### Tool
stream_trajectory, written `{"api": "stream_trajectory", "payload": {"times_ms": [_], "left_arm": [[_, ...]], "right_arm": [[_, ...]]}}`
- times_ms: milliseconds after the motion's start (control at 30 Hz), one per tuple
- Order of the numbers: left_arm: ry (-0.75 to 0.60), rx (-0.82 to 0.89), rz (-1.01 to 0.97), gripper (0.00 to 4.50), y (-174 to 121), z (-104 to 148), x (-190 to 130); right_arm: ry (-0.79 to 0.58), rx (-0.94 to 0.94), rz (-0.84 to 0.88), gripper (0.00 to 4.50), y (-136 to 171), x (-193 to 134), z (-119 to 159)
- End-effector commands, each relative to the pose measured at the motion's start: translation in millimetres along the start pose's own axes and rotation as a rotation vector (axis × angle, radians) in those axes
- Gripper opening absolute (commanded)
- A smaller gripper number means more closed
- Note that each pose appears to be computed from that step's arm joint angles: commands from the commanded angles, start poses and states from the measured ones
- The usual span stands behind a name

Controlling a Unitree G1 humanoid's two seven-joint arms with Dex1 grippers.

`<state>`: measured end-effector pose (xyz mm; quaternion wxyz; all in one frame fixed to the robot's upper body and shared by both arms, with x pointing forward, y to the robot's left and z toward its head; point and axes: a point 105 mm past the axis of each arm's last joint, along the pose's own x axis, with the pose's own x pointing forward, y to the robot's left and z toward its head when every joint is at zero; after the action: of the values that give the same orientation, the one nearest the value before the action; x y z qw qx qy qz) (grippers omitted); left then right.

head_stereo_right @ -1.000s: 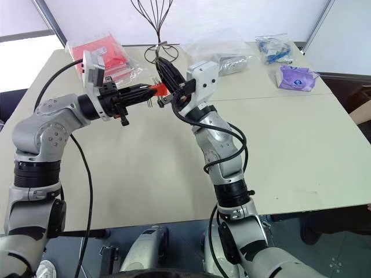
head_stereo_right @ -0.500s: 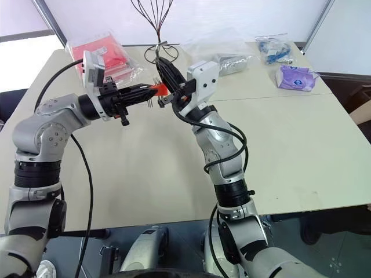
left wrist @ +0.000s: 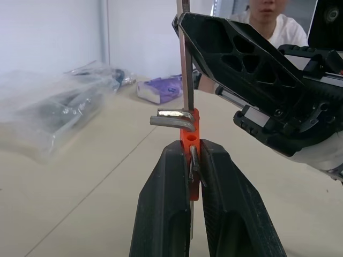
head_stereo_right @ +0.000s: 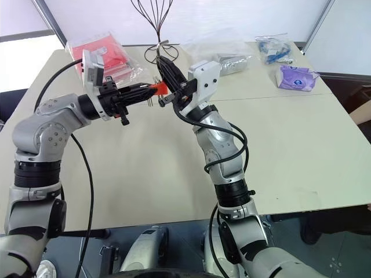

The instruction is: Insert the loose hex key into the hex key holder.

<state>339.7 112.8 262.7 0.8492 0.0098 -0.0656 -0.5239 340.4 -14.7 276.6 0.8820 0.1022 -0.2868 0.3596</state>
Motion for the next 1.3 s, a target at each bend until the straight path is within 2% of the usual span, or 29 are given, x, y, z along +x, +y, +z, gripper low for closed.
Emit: {"api": "stream_trajectory", "payload": {"times_ms": [33, 567, 600, 667, 767, 833, 867, 933, 1067, 1167, 1300], "left_arm": [[-0.056, 0.048, 0.000, 0.00, -0.7, 21.0, -1.8], [-0.061, 0.052, 0.003, 0.00, -0.5, 21.0, -1.3], [-0.060, 0.052, 0.003, 0.00, -0.5, 20.7, -1.3], [-0.058, 0.053, 0.002, 0.00, -0.5, 20.0, -1.3], [-0.053, 0.054, 0.001, 0.00, -0.9, 18.8, -1.4], [-0.047, 0.058, -0.002, 0.00, -1.5, 17.9, -1.4], [-0.048, 0.057, -0.004, 0.00, -2.0, 17.8, -1.3], [-0.046, 0.053, -0.010, 0.00, -2.6, 16.2, -0.8], [-0.047, 0.037, -0.029, 0.00, -4.7, 12.3, 3.1], [-0.047, 0.001, -0.050, 0.00, -8.1, 7.3, 7.9], [-0.012, -0.104, -0.091, 0.00, -15.5, -13.8, 28.1]], "right_arm": [[-0.051, -0.018, 0.010, 0.07, 2.5, 2.7, 13.7], [-0.002, -0.032, 0.044, 0.07, 6.8, -1.7, 7.4], [0.003, -0.038, 0.053, 0.76, 7.6, -2.6, 6.9], [0.011, -0.053, 0.070, 1.53, 8.7, -4.6, 7.1], [0.039, -0.107, 0.093, 3.14, 5.2, -15.0, 9.6], [0.108, -0.163, 0.142, 4.20, 1.7, -36.4, 11.0], [0.150, -0.164, 0.149, 4.45, -3.0, -52.4, 13.6], [0.233, -0.157, 0.138, 4.45, -11.6, -82.3, 17.9], [0.327, -0.168, 0.072, 4.45, -24.7, -114.8, 26.5], [0.338, -0.196, 0.012, 4.45, -33.9, -121.4, 34.5], [0.330, -0.239, 0.010, 4.45, -37.1, -117.8, 49.3]]}}
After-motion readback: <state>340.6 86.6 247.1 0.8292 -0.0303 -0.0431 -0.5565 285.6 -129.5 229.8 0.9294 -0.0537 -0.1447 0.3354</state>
